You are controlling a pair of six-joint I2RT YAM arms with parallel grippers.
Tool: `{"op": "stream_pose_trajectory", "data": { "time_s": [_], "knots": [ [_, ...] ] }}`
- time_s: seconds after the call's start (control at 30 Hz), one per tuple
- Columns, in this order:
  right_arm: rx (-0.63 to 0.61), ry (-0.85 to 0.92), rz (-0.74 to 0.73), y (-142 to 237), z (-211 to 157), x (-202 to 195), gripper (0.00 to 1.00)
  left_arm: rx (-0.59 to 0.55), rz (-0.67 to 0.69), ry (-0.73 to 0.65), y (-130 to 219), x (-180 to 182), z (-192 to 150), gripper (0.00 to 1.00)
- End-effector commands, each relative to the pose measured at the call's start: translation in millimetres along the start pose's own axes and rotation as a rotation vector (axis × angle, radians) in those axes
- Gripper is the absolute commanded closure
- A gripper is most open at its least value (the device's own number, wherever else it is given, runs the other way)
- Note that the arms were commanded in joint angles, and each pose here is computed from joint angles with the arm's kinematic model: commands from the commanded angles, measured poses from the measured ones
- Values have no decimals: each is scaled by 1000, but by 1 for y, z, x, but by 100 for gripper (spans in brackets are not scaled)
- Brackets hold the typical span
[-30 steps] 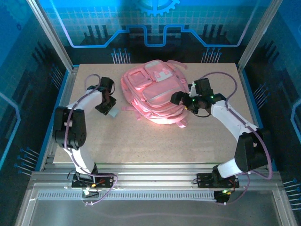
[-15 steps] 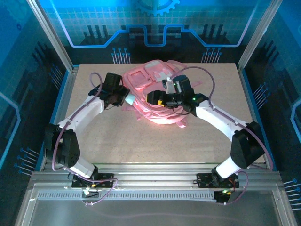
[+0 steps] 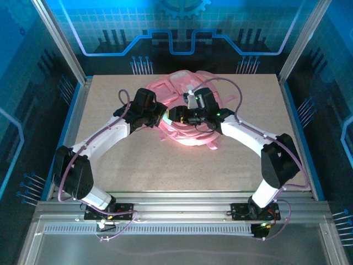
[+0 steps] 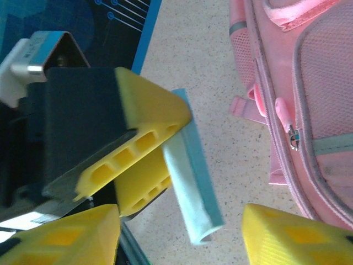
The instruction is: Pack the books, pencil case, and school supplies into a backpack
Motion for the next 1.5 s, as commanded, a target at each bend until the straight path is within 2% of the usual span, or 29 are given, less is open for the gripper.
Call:
{"op": "stream_pose_trajectory", "data": {
  "time_s": [0.0, 0.2, 0.27, 0.3, 0.4, 0.47, 0.6, 0.7, 0.9, 1.0, 1.13, 1.27, 1.47],
  "knots": [
    [-11, 19, 46, -8, 7, 13, 54, 21, -51, 13, 13, -9, -9, 58],
    [9, 16, 72, -11, 9, 17, 85, 33, -60, 16, 12, -8, -13, 57],
    [11, 16, 78, -7, 9, 18, 97, 31, -55, -7, 11, -8, -13, 50],
    [8, 14, 80, -4, 10, 18, 99, 31, -53, -28, 10, -9, -13, 43],
    [-7, 5, 61, 10, 14, 11, 100, 29, -41, -142, 10, -15, -11, 25],
    [-26, -6, 24, 26, 17, 0, 100, 30, -42, -247, 8, -22, -8, 21],
    [-87, -44, -80, 66, 24, -32, 100, 116, -143, -438, 2, -54, -20, 21],
    [-156, -92, -182, 104, 30, -61, 100, 154, -161, -635, -3, -75, -35, 21],
    [-298, -254, -373, 179, 31, -125, 100, 214, -61, -1047, -31, -87, -62, 22],
    [-356, -338, -376, 208, 29, -146, 100, 258, -22, -1238, -50, -86, -78, 23],
    [-421, -406, -364, 236, 24, -161, 100, 259, 50, -1471, -75, -81, -96, 22],
    [-425, -421, -378, 247, 16, -165, 100, 231, 171, -1583, -97, -74, -95, 21],
    [-399, -446, -370, 243, 0, -170, 100, 136, 361, -1645, -122, -58, -73, 24]
  ]
}}
Point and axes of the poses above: each hand's point on the last joint's axis, 136 mm out from that joint toward the fingers, its own y axis back along the fingers, its own x axis along the line the jaws close on, z = x × y, the point moved 3 cm from there along y, back along the fingers, and after that the axes turned 10 degrees about -y, right-handed, at the moved point
